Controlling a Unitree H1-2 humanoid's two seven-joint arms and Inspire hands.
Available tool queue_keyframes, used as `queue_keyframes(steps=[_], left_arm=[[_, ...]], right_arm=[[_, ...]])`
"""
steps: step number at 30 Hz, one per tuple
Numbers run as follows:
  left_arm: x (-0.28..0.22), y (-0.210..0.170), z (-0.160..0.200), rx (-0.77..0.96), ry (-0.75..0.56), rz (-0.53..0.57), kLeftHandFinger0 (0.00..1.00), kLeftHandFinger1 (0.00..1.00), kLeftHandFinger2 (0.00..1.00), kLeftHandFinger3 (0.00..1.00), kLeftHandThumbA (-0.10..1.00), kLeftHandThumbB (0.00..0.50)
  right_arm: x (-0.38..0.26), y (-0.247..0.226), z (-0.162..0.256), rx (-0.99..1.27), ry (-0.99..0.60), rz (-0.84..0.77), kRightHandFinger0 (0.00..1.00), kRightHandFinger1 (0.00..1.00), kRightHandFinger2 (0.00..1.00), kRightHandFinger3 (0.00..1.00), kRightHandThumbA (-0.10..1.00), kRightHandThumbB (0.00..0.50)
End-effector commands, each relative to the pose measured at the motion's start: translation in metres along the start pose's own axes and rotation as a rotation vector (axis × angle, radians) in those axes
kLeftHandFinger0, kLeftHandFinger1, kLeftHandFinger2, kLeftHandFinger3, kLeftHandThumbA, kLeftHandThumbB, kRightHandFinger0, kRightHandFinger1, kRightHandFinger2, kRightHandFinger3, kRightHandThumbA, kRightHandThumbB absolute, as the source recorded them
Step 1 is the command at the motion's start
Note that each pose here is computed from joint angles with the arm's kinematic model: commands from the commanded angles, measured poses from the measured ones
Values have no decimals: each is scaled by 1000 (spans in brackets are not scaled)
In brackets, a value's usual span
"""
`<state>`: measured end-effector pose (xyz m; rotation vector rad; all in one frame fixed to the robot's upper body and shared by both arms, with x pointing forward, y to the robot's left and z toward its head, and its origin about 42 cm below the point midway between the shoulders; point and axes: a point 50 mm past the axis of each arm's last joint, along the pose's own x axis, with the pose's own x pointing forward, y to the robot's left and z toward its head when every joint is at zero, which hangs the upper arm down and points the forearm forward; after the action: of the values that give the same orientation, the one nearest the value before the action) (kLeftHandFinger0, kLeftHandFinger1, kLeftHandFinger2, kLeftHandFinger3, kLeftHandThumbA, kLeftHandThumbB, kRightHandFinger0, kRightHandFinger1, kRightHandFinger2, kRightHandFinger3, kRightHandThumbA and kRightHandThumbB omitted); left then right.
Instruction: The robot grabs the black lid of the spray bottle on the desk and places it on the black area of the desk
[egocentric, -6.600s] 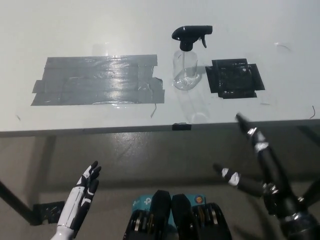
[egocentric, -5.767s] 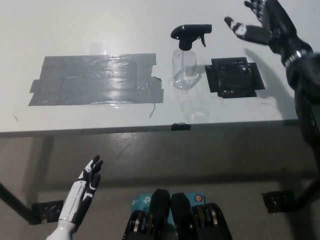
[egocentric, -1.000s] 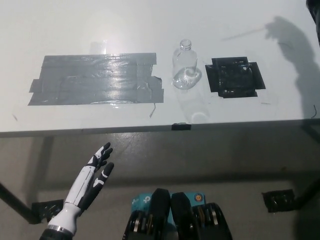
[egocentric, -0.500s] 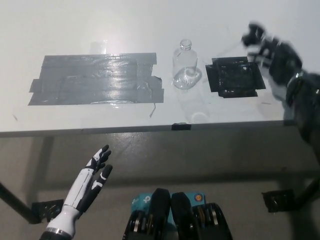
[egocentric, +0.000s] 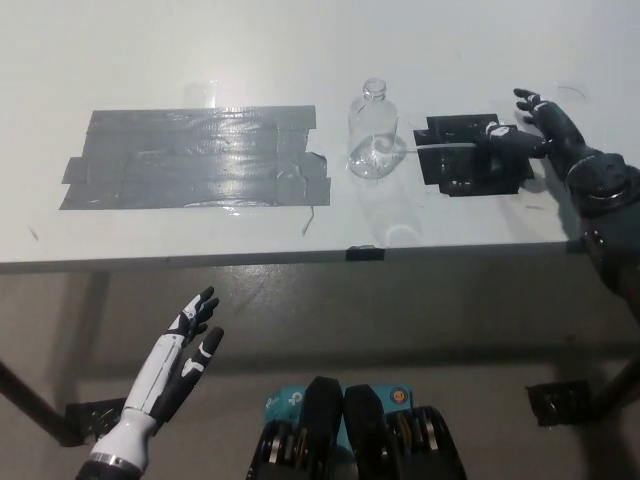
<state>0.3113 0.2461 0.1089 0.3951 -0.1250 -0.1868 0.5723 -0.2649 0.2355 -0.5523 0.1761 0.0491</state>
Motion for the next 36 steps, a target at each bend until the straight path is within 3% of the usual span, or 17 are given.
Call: queue_keyframes(steps=[1,6,8,14,15,20,24,27,33,36], left_arm=[[4,5,10,7,-53,14,1000,1000,1000,1000,953,23],[4,5,10,1,-58,17,1000,1000,1000,1000,946,27],[5,6,11,-5,-56,19,1000,1000,1000,1000,944,29],[14,11,16,9,-73,30,1000,1000,1000,1000,947,31],[15,12,16,4,-74,31,1000,1000,1000,1000,948,32],[19,13,17,13,-85,35,1000,1000,1000,1000,975,36],[25,14,20,18,-92,35,1000,1000,1000,1000,1000,37],[34,15,24,15,-109,41,1000,1000,1000,1000,1000,37],[40,17,25,19,-115,44,1000,1000,1000,1000,1000,72],[36,15,22,17,-105,37,1000,1000,1000,1000,1000,56]], right_arm=[[5,-43,57,-138,-155,-86,1000,1000,1000,1000,760,500],[5,-54,73,-120,-213,-113,1000,1000,1000,1000,803,500],[4,-61,82,-111,-256,-143,1000,1000,1000,1000,869,500],[-16,-93,144,-16,-585,-304,1000,1000,1000,1000,889,497],[-28,-96,157,-31,-651,-328,1000,1000,1000,1000,936,500],[-95,-87,181,-57,-915,-350,1000,1000,1000,1000,949,490],[-156,-56,166,-68,-1070,-366,1000,1000,1000,1000,939,493],[-184,-36,142,-15,-1101,-376,1000,1000,1000,1000,939,493],[-200,-3,86,29,-1034,-343,1000,1000,1000,1000,971,477],[-197,7,57,73,-956,-323,1000,1000,1000,1000,963,474]])
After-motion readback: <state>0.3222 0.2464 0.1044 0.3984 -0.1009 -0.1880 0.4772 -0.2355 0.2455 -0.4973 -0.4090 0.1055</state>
